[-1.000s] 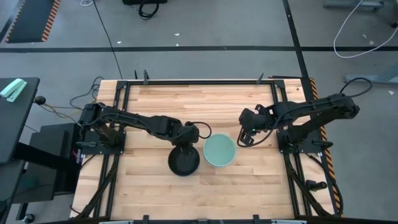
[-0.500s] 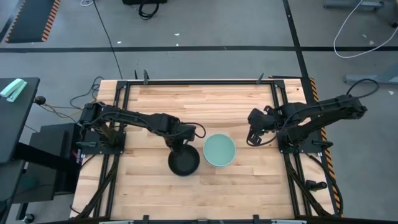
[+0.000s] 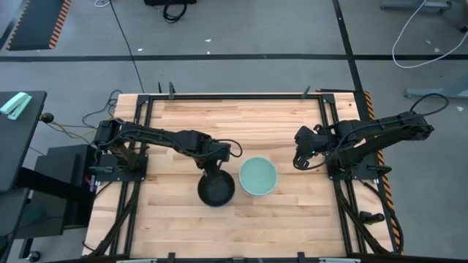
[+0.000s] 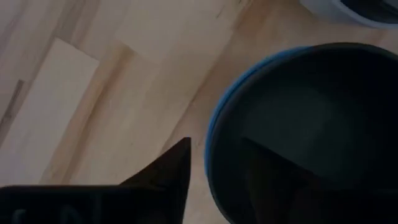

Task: Nest bowls inside each other
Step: Stack the stacked bowls on top of the light blue bowl

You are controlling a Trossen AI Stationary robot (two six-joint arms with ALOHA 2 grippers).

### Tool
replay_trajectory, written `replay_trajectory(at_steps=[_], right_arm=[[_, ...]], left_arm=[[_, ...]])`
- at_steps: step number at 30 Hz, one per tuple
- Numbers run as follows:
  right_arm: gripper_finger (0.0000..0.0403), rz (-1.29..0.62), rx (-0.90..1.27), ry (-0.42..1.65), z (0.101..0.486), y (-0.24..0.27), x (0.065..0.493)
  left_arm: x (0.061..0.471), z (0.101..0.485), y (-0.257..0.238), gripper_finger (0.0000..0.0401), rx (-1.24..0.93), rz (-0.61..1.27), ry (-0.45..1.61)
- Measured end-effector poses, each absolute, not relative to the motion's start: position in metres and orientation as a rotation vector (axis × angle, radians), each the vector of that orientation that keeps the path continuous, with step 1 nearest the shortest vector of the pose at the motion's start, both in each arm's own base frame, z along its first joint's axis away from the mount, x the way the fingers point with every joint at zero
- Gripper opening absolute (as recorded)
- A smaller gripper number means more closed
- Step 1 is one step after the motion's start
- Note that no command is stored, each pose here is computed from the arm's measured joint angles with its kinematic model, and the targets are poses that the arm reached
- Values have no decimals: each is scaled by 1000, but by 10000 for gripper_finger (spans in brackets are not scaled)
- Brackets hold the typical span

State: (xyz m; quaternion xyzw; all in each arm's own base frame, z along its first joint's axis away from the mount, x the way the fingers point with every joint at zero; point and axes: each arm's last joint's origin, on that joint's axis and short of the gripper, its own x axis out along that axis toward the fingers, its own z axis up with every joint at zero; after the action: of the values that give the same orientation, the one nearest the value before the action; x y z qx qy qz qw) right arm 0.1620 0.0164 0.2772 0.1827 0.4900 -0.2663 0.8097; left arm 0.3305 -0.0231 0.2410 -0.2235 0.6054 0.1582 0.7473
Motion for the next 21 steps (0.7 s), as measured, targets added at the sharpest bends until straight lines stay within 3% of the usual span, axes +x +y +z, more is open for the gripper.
replay_trajectory(at_steps=[7,21], right_arm=[[41,-569,390,1048,277,16,162],[41,-565,392,1040,277,17,163]], left_arm=[[334,228,-16,183,-505,380,1386],[345,193,-15,178,-513,323,1526]])
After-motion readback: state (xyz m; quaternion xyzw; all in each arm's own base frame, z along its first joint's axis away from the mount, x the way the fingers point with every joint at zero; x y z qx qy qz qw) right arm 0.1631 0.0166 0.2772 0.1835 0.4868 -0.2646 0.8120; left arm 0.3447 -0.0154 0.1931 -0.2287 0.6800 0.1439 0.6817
